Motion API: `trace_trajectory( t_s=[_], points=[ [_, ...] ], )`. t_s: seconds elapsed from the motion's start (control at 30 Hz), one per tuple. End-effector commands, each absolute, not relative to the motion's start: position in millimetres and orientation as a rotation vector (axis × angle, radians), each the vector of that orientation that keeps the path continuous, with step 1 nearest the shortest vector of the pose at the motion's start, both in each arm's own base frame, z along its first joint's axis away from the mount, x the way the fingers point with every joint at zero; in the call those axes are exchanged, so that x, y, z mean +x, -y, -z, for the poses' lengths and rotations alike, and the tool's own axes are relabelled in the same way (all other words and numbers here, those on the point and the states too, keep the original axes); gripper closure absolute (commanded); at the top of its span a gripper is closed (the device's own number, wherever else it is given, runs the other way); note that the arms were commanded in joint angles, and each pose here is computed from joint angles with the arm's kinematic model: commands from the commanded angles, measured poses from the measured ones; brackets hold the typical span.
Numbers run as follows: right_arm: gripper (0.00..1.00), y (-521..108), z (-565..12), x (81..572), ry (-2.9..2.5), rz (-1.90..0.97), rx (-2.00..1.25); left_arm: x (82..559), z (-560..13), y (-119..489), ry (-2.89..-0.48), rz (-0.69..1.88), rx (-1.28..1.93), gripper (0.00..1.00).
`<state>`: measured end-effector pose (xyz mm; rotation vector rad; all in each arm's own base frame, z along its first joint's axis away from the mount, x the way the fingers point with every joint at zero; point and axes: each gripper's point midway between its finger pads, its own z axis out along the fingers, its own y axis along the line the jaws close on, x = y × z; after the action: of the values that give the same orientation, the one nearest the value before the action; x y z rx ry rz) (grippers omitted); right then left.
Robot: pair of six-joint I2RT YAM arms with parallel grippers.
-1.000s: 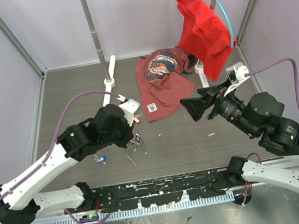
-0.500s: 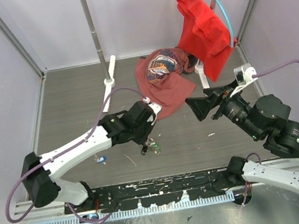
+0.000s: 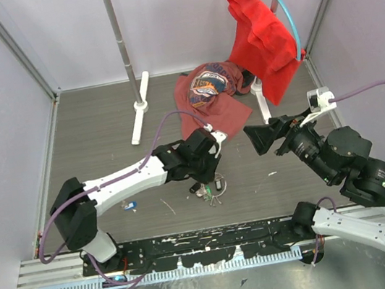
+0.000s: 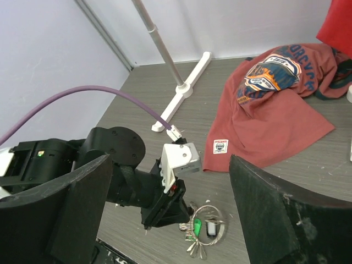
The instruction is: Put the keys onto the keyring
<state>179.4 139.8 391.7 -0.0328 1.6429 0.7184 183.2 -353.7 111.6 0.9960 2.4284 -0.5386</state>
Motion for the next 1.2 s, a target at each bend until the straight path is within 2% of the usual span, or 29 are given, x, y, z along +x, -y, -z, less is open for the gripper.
trace_trajectory(
  t_s=[0.0, 0.07, 0.37, 0.53, 0.63, 0.7, 0.97, 1.17],
  points=[
    [0.07, -126.2, -396.3, 187.8, -1.621, -0.686, 0.093, 190.8, -152.1, 379.2, -2.300, 0.676, 0.935, 0.68],
    [0.00, -122.0, -392.4, 190.0, -1.630, -0.652, 0.103, 195.2, -164.8, 371.1, -2.264, 0.650, 0.908, 0.60],
    [0.00, -99.4, -389.5, 187.6, -1.604, -0.587, 0.145, 217.1, -245.9, 296.6, -2.080, 0.643, 0.666, 0.34],
    [0.00, -99.1, -384.6, 182.2, -1.666, -0.550, 0.076, 227.7, -275.2, 228.6, -2.034, 0.584, 0.456, 0.24],
    [0.00, -93.0, -380.9, 180.1, -1.683, -0.523, 0.074, 220.0, -285.6, 188.2, -1.992, 0.504, 0.353, 0.14],
    [0.00, -87.5, -377.5, 178.3, -1.679, -0.507, 0.073, 211.9, -286.3, 165.0, -1.979, 0.458, 0.293, 0.00],
    [0.00, -71.4, -343.6, 171.8, -1.674, -0.464, 0.068, 182.5, -271.2, 91.6, -1.917, 0.359, 0.045, 0.02],
    [0.00, -68.6, -322.6, 171.5, -1.692, -0.453, 0.088, 174.2, -261.1, 78.2, -1.881, 0.370, 0.000, 0.02]
  ],
)
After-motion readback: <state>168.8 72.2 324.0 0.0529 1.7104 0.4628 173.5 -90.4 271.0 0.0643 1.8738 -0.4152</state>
